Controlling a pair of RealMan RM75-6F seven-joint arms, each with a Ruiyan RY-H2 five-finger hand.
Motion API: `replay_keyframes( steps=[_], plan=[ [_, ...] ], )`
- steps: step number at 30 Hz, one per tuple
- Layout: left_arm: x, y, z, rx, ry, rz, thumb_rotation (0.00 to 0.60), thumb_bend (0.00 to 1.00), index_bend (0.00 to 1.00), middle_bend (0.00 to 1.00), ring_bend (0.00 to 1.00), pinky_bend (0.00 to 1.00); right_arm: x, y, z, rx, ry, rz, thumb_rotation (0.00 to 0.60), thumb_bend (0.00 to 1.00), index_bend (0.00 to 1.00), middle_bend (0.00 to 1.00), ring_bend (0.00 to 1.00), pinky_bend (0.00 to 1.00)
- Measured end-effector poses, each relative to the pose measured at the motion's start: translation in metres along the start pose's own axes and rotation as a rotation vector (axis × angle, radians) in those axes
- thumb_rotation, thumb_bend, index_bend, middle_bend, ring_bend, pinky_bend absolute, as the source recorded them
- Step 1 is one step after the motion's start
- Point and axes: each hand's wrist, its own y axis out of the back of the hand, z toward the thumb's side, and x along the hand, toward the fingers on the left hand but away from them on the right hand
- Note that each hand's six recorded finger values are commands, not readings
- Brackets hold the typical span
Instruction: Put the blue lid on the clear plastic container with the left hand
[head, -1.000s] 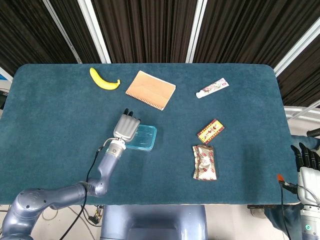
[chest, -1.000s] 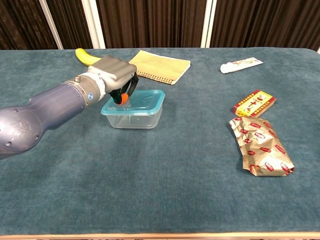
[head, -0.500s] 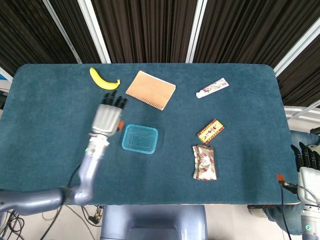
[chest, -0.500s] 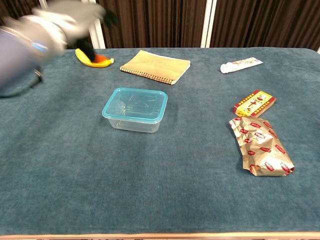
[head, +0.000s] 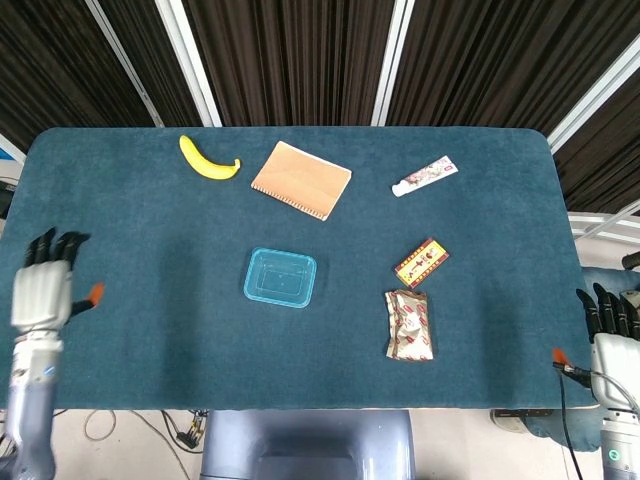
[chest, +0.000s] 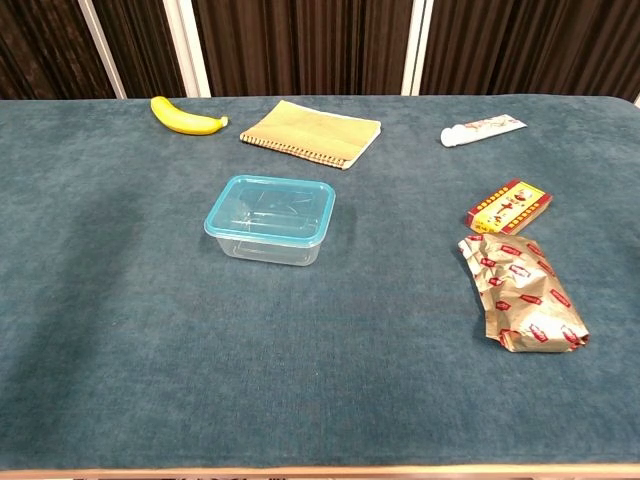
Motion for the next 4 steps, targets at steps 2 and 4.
replay_keyframes(
  steps=[2,4],
  plan=[
    [-0.016,-0.002,-0.021,-0.050,0.016,0.002,0.600,0.25,0.17,0.11,0.00,0.06,0.000,0.000,0.002,0.006,0.012,-0.002,0.600,0.28,0.10,0.02,0.04,0.00],
    [-0.031,-0.003,-0.038,-0.086,0.020,0.008,0.600,0.25,0.17,0.10,0.00,0.06,0.000,0.001,0.003,0.010,0.021,-0.005,0.600,0.28,0.10,0.02,0.04,0.00]
  ],
)
